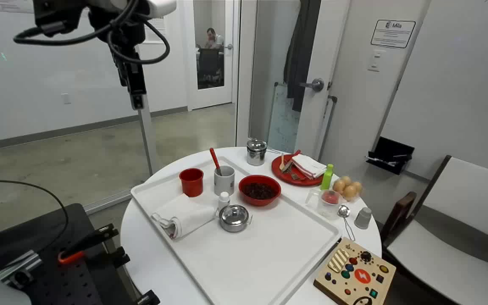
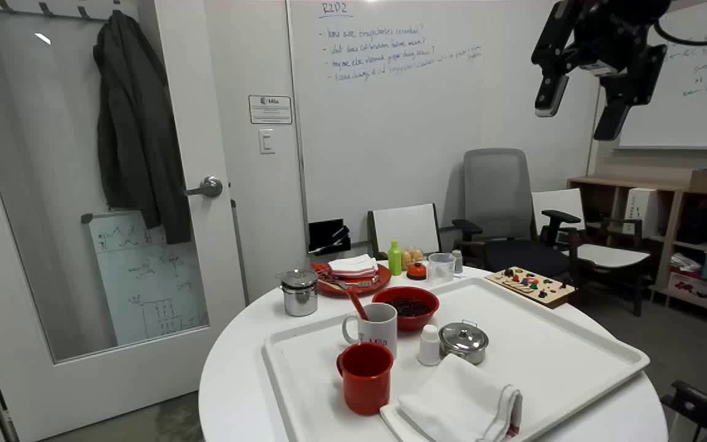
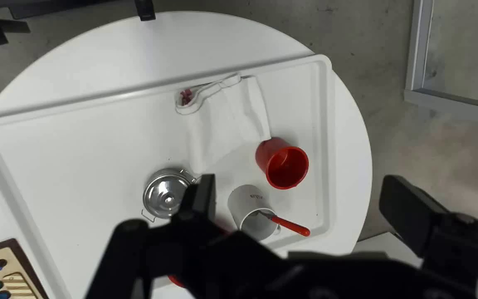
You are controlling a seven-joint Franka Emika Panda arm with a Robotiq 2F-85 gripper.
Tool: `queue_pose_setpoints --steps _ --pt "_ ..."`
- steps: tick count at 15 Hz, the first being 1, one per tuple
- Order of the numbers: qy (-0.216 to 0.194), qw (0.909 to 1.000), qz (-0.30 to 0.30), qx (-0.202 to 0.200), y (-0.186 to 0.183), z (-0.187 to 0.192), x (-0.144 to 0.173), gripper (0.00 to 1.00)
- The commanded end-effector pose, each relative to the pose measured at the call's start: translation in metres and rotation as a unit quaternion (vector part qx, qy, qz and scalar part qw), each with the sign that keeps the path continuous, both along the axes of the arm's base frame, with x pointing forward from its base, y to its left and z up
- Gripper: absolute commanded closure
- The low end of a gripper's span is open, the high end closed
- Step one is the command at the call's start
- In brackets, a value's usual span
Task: Put the white salt shaker inside the red mug
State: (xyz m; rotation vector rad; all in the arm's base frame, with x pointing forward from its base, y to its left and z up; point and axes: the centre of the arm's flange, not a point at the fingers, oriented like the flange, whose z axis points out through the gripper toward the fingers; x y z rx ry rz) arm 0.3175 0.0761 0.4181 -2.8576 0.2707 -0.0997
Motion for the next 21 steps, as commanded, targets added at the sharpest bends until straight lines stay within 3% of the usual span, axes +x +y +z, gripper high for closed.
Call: queue_pose_setpoints --steps 1,8,11,17,21 --pt "0.002 1.0 0.0 0.0 0.0 -0.001 0.0 0.0" --pt "0.005 1.0 0.0 -0.001 0.0 -0.003 0.0 0.0" --pt "0.004 0.9998 0.011 -0.015 0.007 -0.005 0.014 0.0" --pt "0.011 0.9933 0.091 -0.071 0.046 -0.032 0.06 0.0" --pt "-0.007 0.9886 0.087 -0.123 0.066 -0.071 0.109 0.0"
